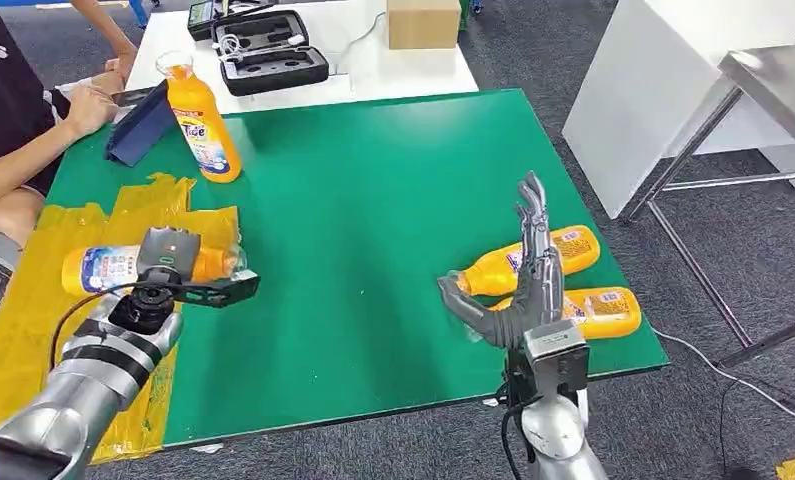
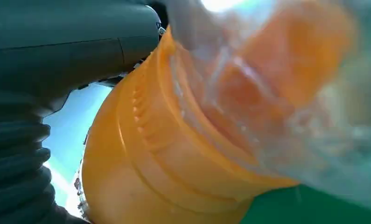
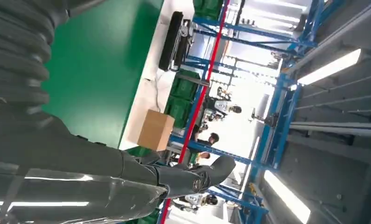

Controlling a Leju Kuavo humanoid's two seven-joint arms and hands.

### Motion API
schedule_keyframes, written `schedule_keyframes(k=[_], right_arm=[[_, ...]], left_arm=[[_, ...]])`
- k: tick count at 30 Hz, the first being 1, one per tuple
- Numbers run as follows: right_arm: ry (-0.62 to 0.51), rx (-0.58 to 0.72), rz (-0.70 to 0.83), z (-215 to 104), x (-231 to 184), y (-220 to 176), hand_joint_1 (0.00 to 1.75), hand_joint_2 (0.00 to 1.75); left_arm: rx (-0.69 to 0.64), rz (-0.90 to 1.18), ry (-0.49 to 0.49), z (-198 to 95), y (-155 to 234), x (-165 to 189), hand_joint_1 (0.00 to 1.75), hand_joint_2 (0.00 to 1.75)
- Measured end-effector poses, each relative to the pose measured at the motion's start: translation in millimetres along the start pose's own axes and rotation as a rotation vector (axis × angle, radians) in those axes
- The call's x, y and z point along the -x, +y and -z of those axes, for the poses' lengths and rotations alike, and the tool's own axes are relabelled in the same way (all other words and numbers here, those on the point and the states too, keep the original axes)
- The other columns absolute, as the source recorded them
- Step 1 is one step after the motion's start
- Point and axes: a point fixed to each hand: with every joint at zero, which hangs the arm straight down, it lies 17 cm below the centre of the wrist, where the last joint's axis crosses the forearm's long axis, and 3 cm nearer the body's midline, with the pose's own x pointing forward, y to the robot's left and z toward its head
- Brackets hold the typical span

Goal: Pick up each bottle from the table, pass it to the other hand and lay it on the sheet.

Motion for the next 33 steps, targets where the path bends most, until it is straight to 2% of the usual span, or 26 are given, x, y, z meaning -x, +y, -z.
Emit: schedule_keyframes(k=[3, 4, 5, 8, 16, 24, 29, 30, 33], right_arm=[[0.005, -0.001, 0.0, 0.4, 0.6, 1.0, 0.0, 1.75], [0.005, 0.0, 0.001, 0.5, 0.4, 1.1, 0.0, 1.75], [0.006, -0.001, 0.001, 0.5, 0.4, 1.3, 0.0, 1.75], [0.005, -0.004, 0.002, 0.8, 0.3, 1.7, 0.0, 1.75], [0.001, -0.005, 0.003, 2.3, -0.2, 1.9, 0.0, 1.75], [0.009, -0.007, 0.001, 1.2, 2.8, 2.7, 0.0, 1.75], [0.012, -0.01, 0.0, 0.5, 4.4, 2.9, 0.0, 1.75], [0.014, -0.01, -0.003, 0.2, 5.2, 2.6, 0.0, 1.75], [0.03, -0.02, -0.024, -1.1, 10.5, 2.3, 0.0, 1.75]], left_arm=[[0.07, 0.013, -0.03, -5.3, -23.4, -8.1, 1.71, 1.75], [0.092, 0.006, -0.044, -7.2, -30.1, -11.4, 0.21, 1.75], [0.117, -0.009, -0.065, -8.2, -34.9, -16.1, 0.0, 1.75], [0.168, -0.056, -0.096, -8.4, -43.7, -20.4, 0.0, 1.75], [0.137, -0.155, -0.067, -5.2, -38.4, -18.2, 0.0, 1.75], [0.133, -0.297, -0.112, -5.9, -32.2, -32.5, 0.0, 1.75], [0.14, -0.481, -0.24, -16.3, -21.2, -65.7, 0.0, 1.75], [0.151, -0.54, -0.277, -21.3, -17.1, -76.0, 0.0, 0.0], [0.198, -0.769, -0.421, -42.4, 5.9, -110.0, 0.0, 0.0]])
